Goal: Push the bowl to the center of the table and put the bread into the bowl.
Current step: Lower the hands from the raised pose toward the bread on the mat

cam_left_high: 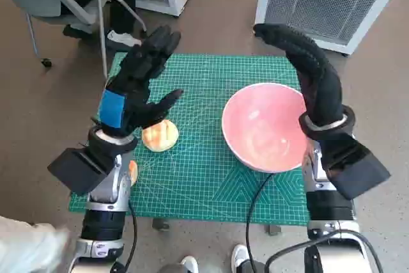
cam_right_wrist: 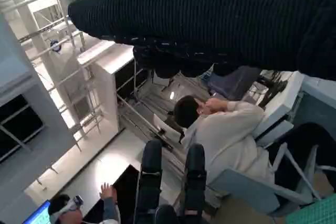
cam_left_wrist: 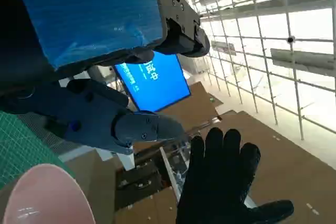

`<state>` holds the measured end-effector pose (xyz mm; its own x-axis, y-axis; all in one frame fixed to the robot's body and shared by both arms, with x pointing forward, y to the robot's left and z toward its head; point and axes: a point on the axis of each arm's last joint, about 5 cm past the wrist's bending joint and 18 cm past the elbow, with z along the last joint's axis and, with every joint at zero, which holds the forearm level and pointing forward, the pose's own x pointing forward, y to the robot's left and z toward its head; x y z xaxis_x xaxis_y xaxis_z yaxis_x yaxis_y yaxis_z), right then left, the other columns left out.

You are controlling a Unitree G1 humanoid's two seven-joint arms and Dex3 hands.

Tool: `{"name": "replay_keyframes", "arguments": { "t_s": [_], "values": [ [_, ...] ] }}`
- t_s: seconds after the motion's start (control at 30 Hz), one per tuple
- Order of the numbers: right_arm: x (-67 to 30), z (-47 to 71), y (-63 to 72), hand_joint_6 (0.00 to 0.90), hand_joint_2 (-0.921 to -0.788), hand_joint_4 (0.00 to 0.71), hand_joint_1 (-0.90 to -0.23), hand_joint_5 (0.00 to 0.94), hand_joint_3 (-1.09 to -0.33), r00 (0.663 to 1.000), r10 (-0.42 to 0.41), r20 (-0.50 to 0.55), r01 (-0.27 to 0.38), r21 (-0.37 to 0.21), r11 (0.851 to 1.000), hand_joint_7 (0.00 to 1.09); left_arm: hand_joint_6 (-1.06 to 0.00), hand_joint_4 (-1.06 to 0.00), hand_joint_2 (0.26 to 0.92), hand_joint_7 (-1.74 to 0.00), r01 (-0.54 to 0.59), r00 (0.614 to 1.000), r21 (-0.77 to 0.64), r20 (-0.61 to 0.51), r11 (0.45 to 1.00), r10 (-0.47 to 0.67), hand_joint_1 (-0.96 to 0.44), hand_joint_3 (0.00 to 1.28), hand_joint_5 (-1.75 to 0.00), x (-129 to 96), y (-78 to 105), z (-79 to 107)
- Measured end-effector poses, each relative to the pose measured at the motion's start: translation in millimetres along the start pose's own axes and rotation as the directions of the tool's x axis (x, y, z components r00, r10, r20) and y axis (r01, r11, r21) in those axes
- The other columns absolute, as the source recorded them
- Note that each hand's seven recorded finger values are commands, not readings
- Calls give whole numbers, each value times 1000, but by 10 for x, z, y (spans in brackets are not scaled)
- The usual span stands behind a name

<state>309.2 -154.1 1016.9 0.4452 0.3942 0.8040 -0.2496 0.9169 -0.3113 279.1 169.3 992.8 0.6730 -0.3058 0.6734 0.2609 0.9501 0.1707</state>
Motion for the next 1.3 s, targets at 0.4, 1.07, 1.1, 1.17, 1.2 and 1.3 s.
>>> {"name": "replay_keyframes", "arguments": {
  "t_s": [0.4,1.07,1.1,1.17,1.2,1.3],
  "values": [
    [-4,0,-4,-1,-921,253,-572,3,-805,1000,4,4,-4,5,1000,626,-418,-388,921,-134,3,1000,15,3,1000,-3,-398,268,-2,11,-5,-9],
    [-148,49,-139,-1,-921,214,-561,0,-899,1000,-27,-8,27,-30,999,579,-421,-388,921,-129,5,1000,15,15,1000,-5,-401,269,-1,38,-11,2],
    [-168,55,-162,-1,-921,207,-555,0,-913,999,-39,-11,38,-38,999,567,-421,-388,921,-129,5,1000,16,16,1000,-5,-402,270,-1,37,-9,3],
    [-214,65,-207,-1,-921,202,-549,0,-925,997,-74,-18,73,-53,996,555,-421,-388,921,-129,5,1000,18,20,1000,-5,-403,270,-1,37,-7,5],
    [-233,67,-222,-1,-921,199,-546,0,-929,996,-87,-22,85,-59,995,549,-422,-388,921,-128,5,1000,18,21,1000,-6,-403,270,-1,37,-8,6],
    [-333,73,-292,-1,-921,194,-533,0,-927,988,-145,-46,141,-86,986,543,-422,-388,921,-128,7,1000,20,27,1000,-8,-403,271,0,36,-7,8]
  ]
}}
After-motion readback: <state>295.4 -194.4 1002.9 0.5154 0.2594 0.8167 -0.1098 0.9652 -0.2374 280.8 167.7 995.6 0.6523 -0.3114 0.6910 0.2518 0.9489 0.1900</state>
